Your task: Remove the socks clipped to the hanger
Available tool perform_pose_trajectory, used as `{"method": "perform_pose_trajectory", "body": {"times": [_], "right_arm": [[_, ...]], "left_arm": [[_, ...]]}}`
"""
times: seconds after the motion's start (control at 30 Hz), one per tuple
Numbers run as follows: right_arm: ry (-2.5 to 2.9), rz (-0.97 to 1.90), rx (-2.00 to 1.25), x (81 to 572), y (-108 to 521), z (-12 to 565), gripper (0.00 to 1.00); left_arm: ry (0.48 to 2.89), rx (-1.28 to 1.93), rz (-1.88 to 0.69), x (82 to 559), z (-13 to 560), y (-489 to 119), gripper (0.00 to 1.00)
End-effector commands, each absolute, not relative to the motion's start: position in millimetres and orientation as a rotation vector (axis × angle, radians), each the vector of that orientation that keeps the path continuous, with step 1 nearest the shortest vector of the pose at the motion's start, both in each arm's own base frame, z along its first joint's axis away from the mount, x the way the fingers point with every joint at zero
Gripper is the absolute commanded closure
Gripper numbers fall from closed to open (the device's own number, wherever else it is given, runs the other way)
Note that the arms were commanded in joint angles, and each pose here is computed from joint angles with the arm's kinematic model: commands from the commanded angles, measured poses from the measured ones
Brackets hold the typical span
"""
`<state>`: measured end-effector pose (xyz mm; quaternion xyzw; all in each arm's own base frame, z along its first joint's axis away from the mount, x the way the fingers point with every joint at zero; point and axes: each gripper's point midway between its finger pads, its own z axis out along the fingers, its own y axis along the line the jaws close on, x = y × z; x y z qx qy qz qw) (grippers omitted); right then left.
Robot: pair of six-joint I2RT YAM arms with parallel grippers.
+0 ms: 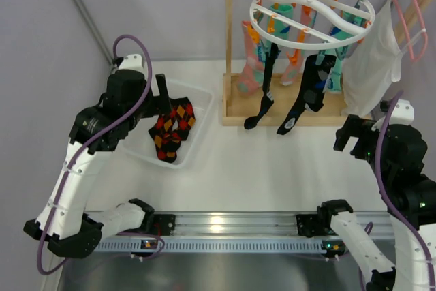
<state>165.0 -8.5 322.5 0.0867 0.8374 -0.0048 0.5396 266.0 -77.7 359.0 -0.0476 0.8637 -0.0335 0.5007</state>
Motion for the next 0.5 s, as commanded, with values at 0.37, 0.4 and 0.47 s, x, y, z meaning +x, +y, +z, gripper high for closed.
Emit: {"method": "perform_pose_trajectory", "body": {"times": [0.37,0.4,0.47], "right_arm": [[1.793,-0.009,0.062,202.0,0.9,338.2,0.00],[1.796,0.004,0.028,209.7,6.4,335.3,0.01],[1.839,0.057,-0.091,228.1,25.2,319.0,0.01]], "left_arm": [[2.053,-0.122,-0.297,252.9,380.4,-100.8,0.01],[2.056,-0.124,-0.320,252.2,380.1,-103.7,0.01],[2.084,-0.087,-0.390,247.6,376.1,-116.0,0.01]]}}
